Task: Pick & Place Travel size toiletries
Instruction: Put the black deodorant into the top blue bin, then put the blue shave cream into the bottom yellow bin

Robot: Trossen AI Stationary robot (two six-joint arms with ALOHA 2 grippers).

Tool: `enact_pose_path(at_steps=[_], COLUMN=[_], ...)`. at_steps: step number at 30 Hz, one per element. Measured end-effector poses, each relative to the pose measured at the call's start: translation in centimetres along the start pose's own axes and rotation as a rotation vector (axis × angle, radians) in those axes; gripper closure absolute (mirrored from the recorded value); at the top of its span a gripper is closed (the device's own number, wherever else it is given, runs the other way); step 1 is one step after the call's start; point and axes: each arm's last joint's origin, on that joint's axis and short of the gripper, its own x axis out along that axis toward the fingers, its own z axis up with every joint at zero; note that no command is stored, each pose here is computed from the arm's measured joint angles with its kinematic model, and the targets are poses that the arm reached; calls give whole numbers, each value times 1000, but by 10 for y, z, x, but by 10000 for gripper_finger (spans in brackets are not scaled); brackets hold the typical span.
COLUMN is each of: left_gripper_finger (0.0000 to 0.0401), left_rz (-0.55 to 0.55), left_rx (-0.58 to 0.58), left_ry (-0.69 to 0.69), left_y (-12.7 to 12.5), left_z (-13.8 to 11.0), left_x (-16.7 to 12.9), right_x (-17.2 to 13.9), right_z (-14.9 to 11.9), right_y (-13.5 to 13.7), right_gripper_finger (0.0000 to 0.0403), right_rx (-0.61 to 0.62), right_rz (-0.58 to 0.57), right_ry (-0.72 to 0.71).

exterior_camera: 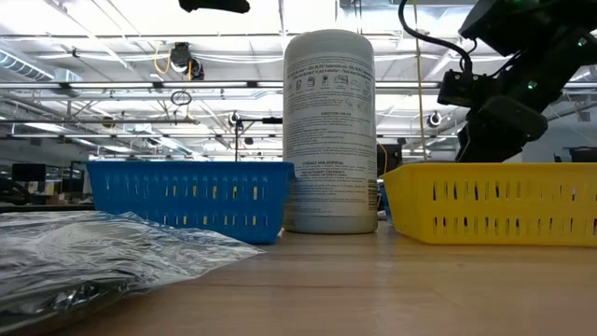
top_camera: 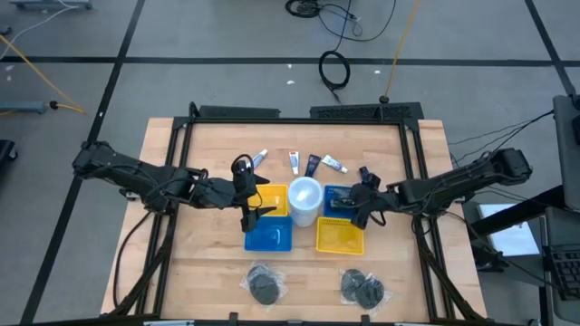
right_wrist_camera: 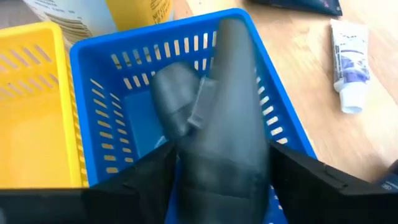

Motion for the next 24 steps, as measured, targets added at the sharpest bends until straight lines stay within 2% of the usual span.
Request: enact_pose_path(at_steps=[5,9,16,20,24], left_gripper_finger=[38,38,38,38,38], left_rz=[0,0,1,1,1], left_rx=[0,0,2,2,3], left_ry=[0,0,1,1,1], left_y=[0,0,0,0,0], left_z=[0,0,0,0,0], left_x=[0,0,0,0,0], right_x=[6,5,-5,-11,-18], right_z=[-1,2,18,21,25], right_y=[2,3,5,0,-9], right_gripper_finger=[150,168,210,232,252], right_rx=[-30,-18,-73,-49,70], right_rz=[-6,8,42,-10,-32], right_ry=[12,-19,-177,-229,-259])
